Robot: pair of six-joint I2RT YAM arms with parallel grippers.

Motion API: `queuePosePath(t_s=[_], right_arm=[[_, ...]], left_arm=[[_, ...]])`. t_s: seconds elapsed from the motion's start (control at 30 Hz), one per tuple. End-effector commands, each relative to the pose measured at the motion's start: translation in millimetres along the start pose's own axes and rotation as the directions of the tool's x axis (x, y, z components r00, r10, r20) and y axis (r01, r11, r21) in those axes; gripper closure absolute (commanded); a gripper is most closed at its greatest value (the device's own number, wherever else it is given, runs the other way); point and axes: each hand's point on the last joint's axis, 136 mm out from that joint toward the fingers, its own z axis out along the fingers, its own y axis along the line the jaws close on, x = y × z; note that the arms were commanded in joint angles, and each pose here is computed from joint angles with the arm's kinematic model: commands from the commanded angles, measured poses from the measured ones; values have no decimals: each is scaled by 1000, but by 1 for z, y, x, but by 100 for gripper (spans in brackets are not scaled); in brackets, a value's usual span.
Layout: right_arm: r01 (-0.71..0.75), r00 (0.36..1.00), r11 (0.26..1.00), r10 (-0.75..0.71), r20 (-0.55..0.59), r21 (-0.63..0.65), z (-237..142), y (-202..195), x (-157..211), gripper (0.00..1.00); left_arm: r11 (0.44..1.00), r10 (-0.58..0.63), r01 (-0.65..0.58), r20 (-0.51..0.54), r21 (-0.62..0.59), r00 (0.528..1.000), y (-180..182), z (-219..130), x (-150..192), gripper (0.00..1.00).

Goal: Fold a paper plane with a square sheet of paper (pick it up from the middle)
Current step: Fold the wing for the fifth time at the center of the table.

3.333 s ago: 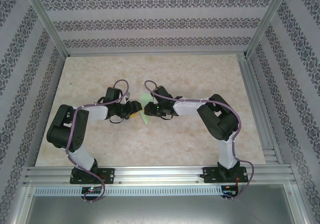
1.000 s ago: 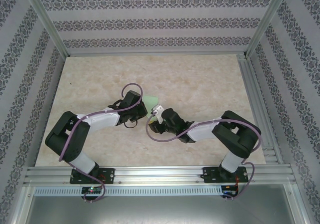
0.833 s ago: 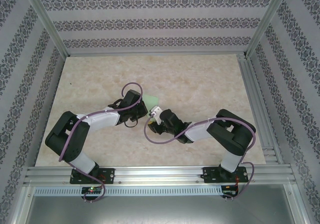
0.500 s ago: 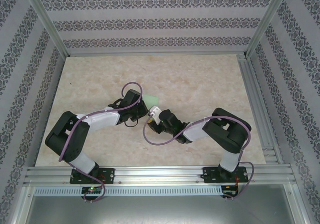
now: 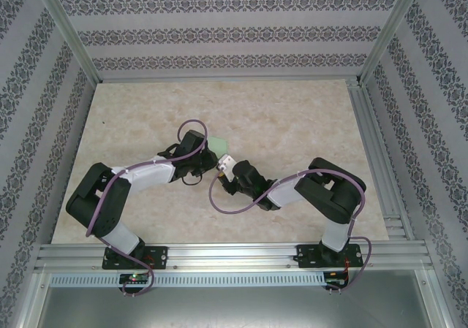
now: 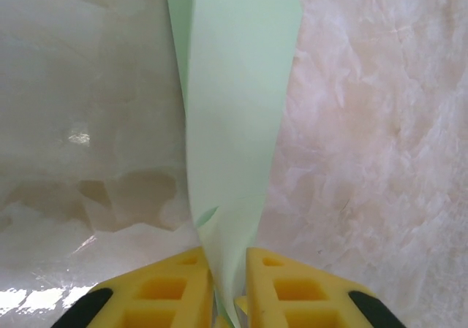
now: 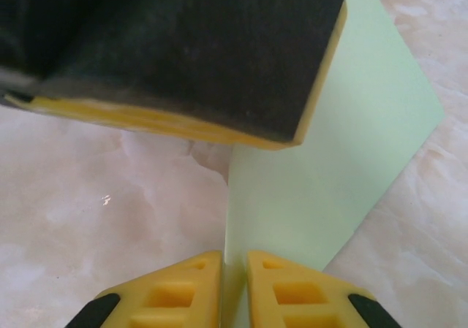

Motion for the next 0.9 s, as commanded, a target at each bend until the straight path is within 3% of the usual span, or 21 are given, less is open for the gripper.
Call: queuePosePath(t_s=[0.0,0.2,0.33,0.5,0.6,0.87], right_arm=[[31,999,1000,-31,30,4,-4,2,-4,86],[44,998,999,-44,35,2,-10,1,0,89],[42,998,999,-42,46,-14,-12,3,0,88],[28,996,999,-27,81,-15,-12,3,-10,78],[24,996,1000,-23,92,-13,-9,3,-19,71],[40,991,999,-42,128,20,5,-2,-30,69]], left_arm=[[1000,4,-4,15,11,1000,-3,-4,-14,76],[1000,4,-4,0,-10,1000,10,3,-19,75],[1000,12,-12,-9,-14,1000,13,5,-19,80],[1000,16,-16,-18,0,1000,9,3,-18,92],[1000,17,-17,-23,2,1000,8,1,-18,93],[1000,13,-12,-36,4,999,5,-3,-15,94]])
